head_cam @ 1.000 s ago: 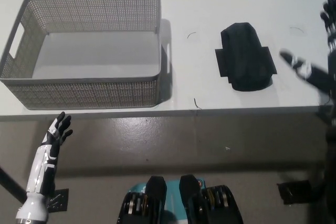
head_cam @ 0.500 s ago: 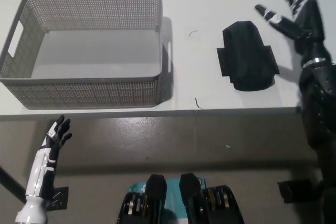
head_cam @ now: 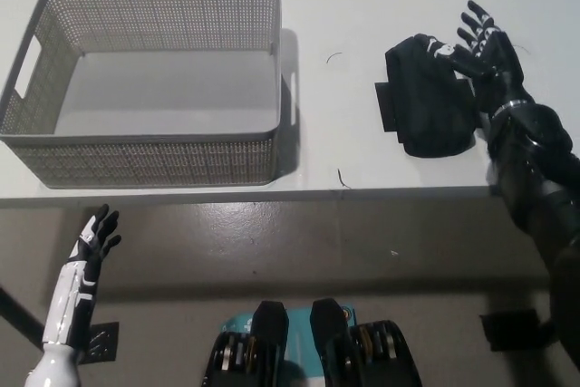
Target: Use the right hand to push the pencil case on the right hand side to the container on the left side
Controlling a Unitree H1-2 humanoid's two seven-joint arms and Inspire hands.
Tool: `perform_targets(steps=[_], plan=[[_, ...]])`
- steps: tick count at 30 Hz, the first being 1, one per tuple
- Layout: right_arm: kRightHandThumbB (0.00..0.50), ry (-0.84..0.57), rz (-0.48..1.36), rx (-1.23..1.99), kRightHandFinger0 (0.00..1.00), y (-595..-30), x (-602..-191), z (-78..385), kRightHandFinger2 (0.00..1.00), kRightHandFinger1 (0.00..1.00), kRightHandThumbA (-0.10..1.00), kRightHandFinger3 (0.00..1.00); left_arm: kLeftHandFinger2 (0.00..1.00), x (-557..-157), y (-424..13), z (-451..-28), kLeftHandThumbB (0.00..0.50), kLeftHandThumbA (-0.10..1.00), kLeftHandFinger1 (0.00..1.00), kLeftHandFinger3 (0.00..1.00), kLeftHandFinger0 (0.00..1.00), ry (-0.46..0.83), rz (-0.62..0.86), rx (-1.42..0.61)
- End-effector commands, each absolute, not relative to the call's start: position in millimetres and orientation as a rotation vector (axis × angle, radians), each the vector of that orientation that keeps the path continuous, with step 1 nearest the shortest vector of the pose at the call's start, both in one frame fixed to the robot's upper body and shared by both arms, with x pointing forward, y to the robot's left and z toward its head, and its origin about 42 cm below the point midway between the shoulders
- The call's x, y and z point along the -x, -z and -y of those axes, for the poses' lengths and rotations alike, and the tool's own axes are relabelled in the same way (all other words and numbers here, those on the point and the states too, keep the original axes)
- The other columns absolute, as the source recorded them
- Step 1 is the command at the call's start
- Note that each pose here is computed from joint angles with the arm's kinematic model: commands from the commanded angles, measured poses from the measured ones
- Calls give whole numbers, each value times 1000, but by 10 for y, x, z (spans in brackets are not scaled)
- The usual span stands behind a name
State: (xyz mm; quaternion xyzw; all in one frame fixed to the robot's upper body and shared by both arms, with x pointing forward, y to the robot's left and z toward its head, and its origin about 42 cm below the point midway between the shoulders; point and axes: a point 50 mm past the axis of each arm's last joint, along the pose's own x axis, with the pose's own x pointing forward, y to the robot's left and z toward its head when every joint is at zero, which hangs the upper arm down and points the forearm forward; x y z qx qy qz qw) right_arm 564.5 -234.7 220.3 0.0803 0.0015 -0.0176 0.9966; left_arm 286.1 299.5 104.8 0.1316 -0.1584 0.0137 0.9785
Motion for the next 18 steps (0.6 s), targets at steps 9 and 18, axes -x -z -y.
perform_targets(steps=[9,18], plan=[[253,-2,35,-224,1000,-2295,-5680,2165,1000,1000,1000,1000,1000,-2908,-1199,-3064,112,1000,1000,1000,1000,-53,400,-267],[261,-40,13,-235,1000,-2222,-5647,1813,1000,1000,1000,1000,1000,-2909,-1225,-3076,106,1000,1000,1000,1000,-61,409,-290]])
